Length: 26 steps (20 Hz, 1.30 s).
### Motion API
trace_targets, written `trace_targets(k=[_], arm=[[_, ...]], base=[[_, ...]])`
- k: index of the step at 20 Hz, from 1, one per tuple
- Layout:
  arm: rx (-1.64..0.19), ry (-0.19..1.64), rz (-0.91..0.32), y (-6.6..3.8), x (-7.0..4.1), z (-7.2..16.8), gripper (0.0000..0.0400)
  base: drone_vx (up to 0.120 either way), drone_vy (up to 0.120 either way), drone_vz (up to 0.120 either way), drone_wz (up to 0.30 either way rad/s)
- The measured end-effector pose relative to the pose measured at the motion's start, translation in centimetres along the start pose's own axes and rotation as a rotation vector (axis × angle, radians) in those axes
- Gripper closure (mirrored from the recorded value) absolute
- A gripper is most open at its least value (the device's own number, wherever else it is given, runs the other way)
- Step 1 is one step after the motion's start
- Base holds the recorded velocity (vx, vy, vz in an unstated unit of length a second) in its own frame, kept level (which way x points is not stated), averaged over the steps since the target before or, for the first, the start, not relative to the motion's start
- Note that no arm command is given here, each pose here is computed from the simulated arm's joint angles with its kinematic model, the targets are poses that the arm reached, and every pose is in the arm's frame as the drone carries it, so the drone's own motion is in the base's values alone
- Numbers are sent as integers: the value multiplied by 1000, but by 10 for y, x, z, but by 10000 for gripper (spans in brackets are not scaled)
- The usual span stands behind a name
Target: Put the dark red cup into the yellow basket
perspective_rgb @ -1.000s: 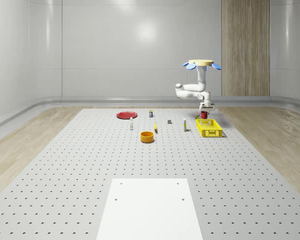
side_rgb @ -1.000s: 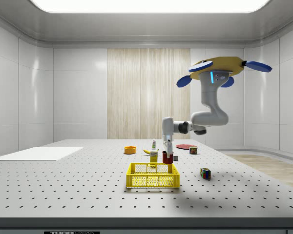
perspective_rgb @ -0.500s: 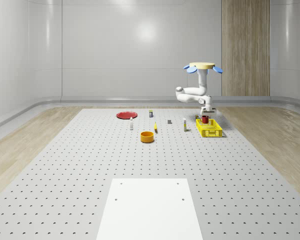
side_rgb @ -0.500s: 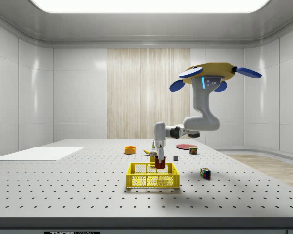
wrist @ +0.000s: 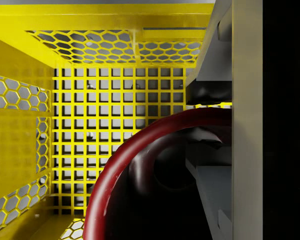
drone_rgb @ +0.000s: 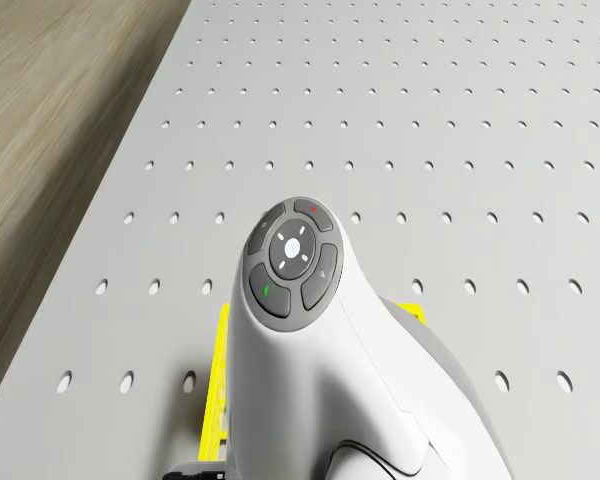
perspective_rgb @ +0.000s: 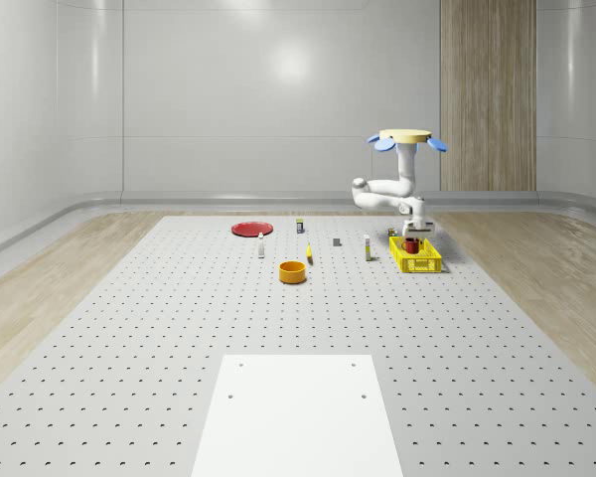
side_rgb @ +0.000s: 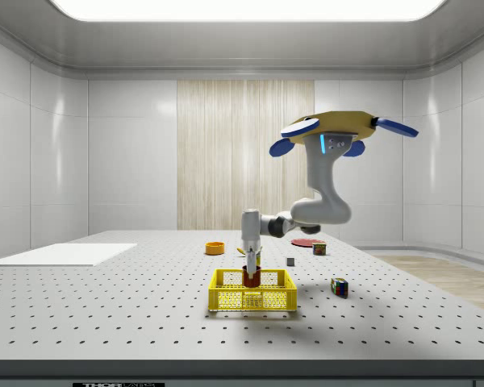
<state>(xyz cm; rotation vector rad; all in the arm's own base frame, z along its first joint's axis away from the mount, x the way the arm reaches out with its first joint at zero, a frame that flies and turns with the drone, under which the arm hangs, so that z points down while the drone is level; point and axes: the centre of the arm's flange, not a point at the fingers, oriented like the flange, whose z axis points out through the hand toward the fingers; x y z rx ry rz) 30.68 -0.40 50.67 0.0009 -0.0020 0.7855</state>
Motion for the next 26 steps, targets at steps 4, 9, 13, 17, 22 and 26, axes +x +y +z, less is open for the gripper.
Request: trace_targets(k=[4, 9, 13, 17, 22, 26], arm=[[0, 0, 0, 0, 0, 0, 300], [0, 0, 0, 0, 0, 5, 300], [0, 0, 0, 0, 0, 16, 300], [0, 0, 0, 0, 0, 21, 120], [0, 0, 0, 0, 0, 13, 34], [0, 0, 0, 0, 0, 9, 14]], base=[[40, 0, 0, 0], [0, 0, 0, 0], [0, 0, 0, 0], [0, 0, 0, 0], [0, 0, 0, 0], [0, 0, 0, 0]])
